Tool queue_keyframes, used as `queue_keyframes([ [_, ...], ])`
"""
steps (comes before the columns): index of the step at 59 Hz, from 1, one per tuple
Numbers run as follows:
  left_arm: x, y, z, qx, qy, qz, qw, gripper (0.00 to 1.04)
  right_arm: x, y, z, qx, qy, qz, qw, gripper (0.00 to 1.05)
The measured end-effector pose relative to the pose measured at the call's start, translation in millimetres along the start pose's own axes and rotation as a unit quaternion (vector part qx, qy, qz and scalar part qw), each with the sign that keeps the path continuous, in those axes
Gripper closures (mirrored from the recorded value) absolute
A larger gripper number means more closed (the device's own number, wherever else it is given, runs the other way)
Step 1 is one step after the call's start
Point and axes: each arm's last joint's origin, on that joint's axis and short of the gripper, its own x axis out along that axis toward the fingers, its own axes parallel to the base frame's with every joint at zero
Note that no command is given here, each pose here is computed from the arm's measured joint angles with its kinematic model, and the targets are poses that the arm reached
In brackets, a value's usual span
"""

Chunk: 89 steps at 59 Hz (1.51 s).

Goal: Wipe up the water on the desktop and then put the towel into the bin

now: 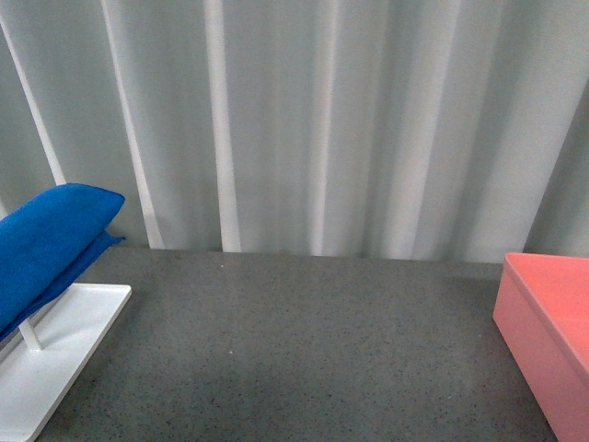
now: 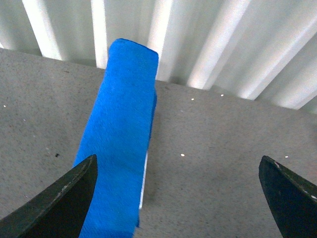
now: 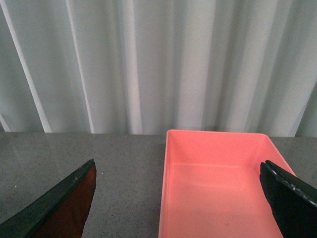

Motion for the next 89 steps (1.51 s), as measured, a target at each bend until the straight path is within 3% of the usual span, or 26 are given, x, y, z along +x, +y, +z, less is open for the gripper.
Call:
queue_keyframes([
  [11, 86, 26, 44, 0.083, 0.094, 0.034, 0.992, 0.07, 0, 0, 0, 0.000, 0.000, 0.000, 1.000, 0.07],
  [24, 150, 48, 67, 0.150, 0.108, 0.060, 0.981, 0.07, 0, 0, 0, 0.000, 0.000, 0.000, 1.000, 0.07],
  [42, 210, 59, 40, 0.162, 0.177, 0.016, 0.971, 0.07, 0, 0, 0, 0.000, 0.000, 0.000, 1.000, 0.07],
  [89, 249, 49, 2, 0.156, 0.187, 0.076, 0.967, 0.07, 0, 0, 0, 0.000, 0.000, 0.000, 1.000, 0.07],
])
